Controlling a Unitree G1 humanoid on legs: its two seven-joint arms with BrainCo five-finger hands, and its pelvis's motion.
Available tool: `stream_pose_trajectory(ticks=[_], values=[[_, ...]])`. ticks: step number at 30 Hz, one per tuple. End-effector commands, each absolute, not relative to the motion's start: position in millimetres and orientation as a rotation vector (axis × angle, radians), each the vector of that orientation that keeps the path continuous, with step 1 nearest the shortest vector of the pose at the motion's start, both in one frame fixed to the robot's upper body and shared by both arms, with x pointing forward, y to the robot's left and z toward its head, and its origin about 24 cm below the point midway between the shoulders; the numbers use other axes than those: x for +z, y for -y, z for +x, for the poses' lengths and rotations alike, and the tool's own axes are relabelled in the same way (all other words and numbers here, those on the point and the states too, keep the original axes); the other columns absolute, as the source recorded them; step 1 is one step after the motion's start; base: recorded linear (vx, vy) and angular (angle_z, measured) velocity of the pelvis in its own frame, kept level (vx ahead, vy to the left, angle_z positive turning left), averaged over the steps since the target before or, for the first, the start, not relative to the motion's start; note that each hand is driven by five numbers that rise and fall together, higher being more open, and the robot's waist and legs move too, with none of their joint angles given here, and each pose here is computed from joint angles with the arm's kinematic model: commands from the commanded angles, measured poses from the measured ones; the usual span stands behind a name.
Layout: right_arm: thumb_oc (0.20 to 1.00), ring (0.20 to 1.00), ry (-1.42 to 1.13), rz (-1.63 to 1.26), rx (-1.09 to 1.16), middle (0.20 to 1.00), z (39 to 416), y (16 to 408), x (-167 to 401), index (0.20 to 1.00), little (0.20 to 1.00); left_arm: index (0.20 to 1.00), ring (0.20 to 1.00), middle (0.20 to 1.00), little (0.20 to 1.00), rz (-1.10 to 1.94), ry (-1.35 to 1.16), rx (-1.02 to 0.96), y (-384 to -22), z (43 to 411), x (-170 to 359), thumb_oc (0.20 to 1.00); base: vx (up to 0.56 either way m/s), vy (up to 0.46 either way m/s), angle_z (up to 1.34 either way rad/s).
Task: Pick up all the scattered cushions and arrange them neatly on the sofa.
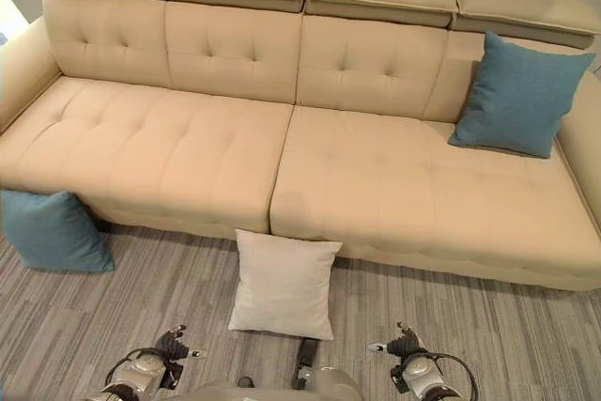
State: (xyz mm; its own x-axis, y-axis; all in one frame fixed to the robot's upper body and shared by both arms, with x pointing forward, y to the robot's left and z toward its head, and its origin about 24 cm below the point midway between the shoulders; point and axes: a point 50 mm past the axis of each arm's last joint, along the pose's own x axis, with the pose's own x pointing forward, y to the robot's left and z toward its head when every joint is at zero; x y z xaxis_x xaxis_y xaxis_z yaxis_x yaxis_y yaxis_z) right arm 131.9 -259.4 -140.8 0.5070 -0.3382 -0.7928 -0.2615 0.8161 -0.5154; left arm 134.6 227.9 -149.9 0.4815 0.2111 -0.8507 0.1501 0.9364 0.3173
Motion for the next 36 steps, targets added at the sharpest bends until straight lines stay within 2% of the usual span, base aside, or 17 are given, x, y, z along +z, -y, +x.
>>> stream_pose_trajectory(ticks=[1, 10, 19, 29, 36], values=[[1.000, 1.000, -1.046, -0.672, -0.089, 1.000, 135, 270, -137, 1.000, 1.000, 1.000, 1.000, 1.000, 1.000, 0.393, -1.052, 0.035, -234, 139, -147, 1.000, -0.01, 0.058, 0.55], [1.000, 1.000, -1.076, -0.663, -0.058, 1.000, 126, 261, -143, 1.000, 1.000, 1.000, 1.000, 1.000, 1.000, 0.409, -1.098, 0.029, -237, 127, -151, 1.000, 0.06, 0.123, -0.06], [1.000, 1.000, -1.054, -0.657, -0.039, 1.000, 134, 253, -143, 1.000, 1.000, 1.000, 1.000, 1.000, 1.000, 0.416, -1.068, 0.098, -253, 135, -143, 1.000, 0.02, 0.072, -0.31], [1.000, 1.000, -1.017, -0.648, -0.094, 1.000, 140, 265, -136, 1.000, 1.000, 1.000, 1.000, 1.000, 1.000, 0.398, -1.028, 0.037, -235, 146, -144, 1.000, 0.05, -0.065, 0.26], [1.000, 1.000, -1.022, -0.645, -0.094, 1.000, 139, 264, -136, 1.000, 1.000, 1.000, 1.000, 1.000, 1.000, 0.402, -1.005, 0.014, -229, 154, -142, 1.000, 0.08, 0.210, 0.11]])
